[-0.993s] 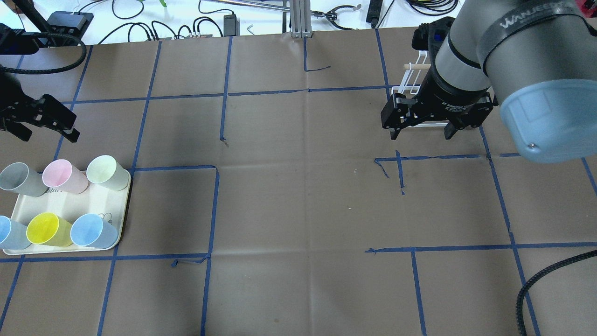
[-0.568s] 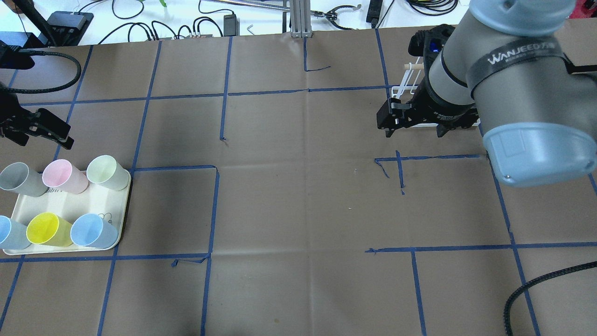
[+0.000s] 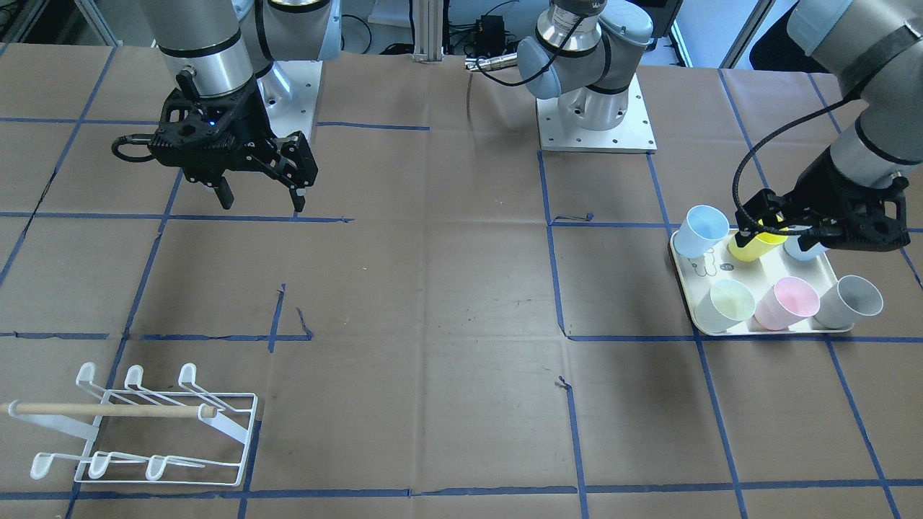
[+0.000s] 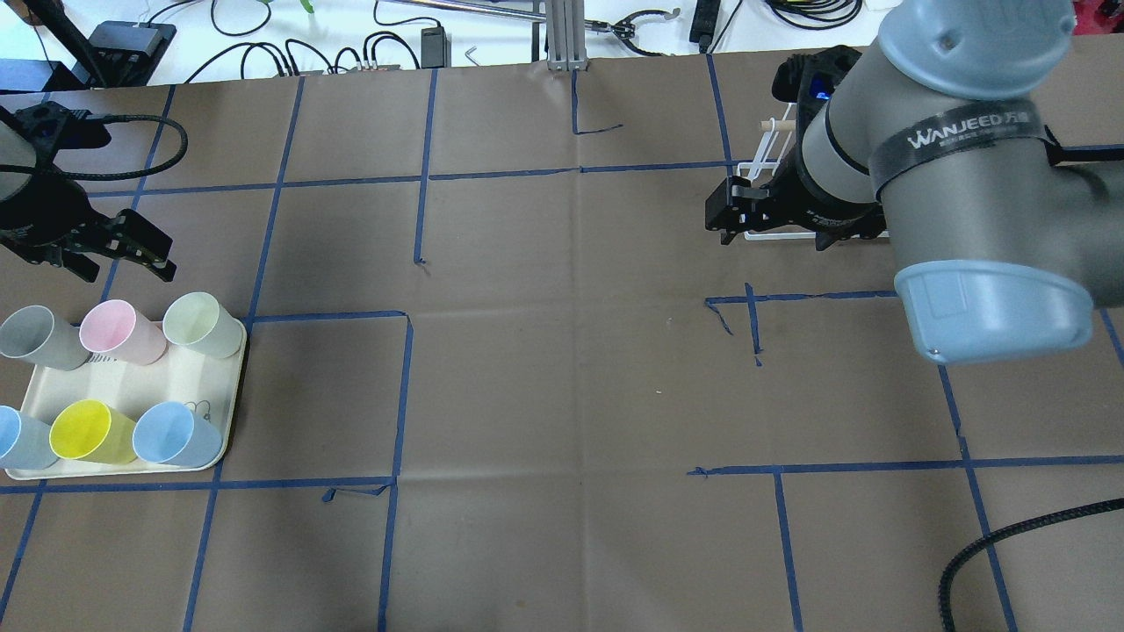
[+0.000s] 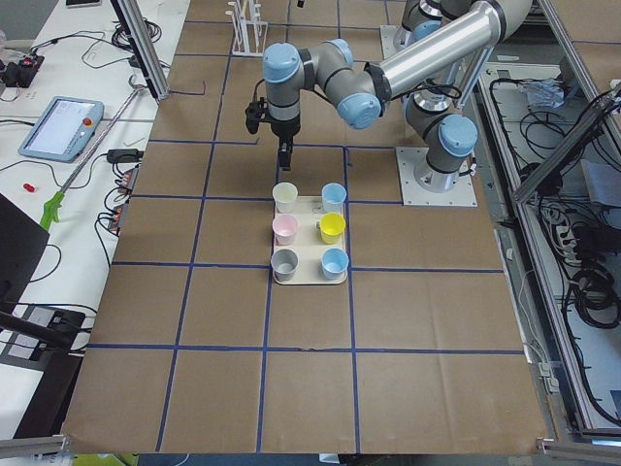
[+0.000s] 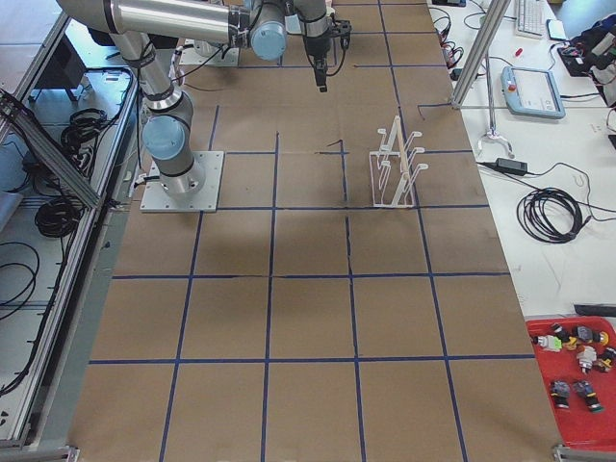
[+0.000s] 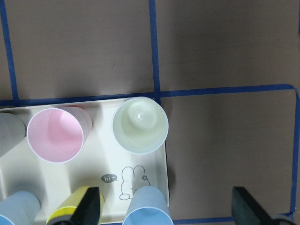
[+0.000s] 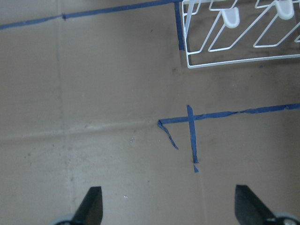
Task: Transfer IKEA cup to right arm and place on rack
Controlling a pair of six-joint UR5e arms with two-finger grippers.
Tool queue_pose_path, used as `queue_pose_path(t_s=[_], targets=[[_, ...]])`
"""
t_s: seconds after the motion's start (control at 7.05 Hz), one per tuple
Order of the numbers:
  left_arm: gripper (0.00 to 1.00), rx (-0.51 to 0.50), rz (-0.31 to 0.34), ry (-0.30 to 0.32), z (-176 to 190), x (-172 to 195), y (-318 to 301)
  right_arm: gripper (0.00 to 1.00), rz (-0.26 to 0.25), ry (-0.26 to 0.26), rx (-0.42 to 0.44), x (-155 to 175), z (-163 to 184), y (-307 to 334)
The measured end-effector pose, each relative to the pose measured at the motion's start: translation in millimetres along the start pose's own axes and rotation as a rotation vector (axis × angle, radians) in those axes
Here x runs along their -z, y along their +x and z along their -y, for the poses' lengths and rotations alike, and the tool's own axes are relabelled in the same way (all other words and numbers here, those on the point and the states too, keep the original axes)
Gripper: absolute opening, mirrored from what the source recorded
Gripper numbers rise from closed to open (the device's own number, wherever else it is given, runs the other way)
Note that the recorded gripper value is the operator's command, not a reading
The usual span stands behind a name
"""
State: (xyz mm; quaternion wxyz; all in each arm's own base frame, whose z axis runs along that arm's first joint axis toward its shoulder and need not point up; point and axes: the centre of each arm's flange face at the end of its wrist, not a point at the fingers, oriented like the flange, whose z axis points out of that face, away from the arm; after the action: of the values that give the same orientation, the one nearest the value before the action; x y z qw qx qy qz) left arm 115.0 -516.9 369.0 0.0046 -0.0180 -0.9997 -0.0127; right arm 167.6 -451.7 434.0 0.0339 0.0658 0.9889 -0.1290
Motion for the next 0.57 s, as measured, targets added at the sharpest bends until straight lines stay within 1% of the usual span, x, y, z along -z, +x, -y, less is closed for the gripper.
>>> queue_pose_path(t_s=[0.14, 0.28, 0.43, 0.57], targets=[[0.99, 0.004, -0.001, -0.001, 3.7, -21.4, -0.5, 1.0, 0.02, 0.052, -0.094, 0.3, 3.9, -1.5], [0.99, 0.005, 0.006, 0.011, 1.8, -42.7, 1.3, 1.0, 0.054, 0.092, -0.185, -0.7, 5.7, -3.7], [0.99, 0.006, 0.016, 0.028, -2.6, -62.5, 4.0, 1.0, 0.102, 0.139, -0.258, -1.9, 6.3, -6.4], [0.99, 0.005, 0.023, 0.04, -5.4, -77.1, 6.4, 1.0, 0.147, 0.198, -0.313, -4.4, 3.4, -7.4]])
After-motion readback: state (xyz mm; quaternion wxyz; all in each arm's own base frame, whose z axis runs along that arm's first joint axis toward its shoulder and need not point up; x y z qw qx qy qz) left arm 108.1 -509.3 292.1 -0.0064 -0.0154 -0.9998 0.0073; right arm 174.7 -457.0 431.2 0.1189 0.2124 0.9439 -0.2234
